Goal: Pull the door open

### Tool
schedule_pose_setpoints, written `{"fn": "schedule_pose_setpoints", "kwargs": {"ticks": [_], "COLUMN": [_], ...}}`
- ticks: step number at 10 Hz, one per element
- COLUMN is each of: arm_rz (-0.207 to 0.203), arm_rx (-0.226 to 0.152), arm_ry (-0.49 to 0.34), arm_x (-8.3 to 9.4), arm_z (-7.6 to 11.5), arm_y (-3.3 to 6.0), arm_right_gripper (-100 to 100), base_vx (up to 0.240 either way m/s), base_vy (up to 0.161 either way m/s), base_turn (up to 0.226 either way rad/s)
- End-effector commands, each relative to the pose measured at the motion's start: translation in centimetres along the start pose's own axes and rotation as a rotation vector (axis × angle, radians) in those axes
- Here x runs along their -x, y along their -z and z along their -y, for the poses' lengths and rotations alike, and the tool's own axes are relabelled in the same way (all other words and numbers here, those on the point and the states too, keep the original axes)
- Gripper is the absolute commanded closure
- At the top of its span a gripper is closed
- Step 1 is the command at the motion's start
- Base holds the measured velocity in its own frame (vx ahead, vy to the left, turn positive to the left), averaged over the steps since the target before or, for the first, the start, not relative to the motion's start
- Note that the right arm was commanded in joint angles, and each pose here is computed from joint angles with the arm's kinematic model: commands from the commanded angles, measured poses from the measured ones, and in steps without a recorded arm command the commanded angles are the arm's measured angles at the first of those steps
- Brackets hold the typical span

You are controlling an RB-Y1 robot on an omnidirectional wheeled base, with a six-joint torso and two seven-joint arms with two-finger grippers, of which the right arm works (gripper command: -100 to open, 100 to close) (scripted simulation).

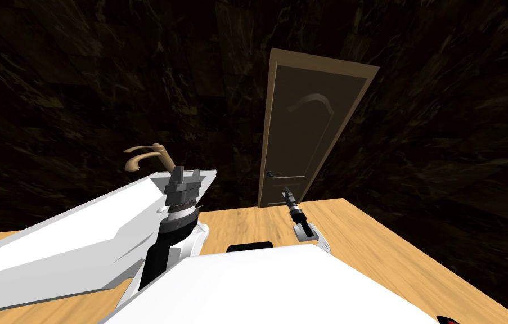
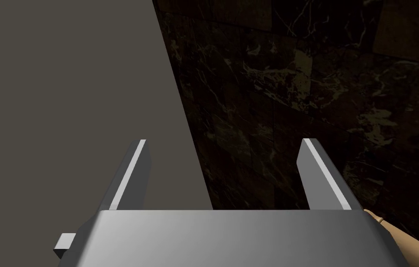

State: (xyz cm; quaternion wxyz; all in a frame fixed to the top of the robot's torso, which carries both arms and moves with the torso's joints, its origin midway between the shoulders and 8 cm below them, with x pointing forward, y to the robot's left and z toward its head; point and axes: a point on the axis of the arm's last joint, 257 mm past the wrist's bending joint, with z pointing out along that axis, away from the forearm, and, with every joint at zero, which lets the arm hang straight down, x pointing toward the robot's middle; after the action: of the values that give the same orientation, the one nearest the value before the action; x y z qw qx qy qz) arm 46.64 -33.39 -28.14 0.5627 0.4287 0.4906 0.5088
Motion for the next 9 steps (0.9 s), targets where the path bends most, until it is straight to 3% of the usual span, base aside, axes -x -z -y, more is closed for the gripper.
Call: {"fn": "schedule_pose_setpoints", "kwargs": {"ticks": [1,9], "arm_rz": [-0.004,-0.016], "arm_rx": [-0.021,-0.109], "arm_ry": [-0.002,-0.011], "arm_x": [0.2,1.2], "arm_z": [1.1,5.6], "arm_y": [0.06,0.84], "arm_right_gripper": [-100,-100], "base_vx": [0.102,0.102], "base_vy": [-0.004,-0.006], "base_turn": [0.015,0.012]}}
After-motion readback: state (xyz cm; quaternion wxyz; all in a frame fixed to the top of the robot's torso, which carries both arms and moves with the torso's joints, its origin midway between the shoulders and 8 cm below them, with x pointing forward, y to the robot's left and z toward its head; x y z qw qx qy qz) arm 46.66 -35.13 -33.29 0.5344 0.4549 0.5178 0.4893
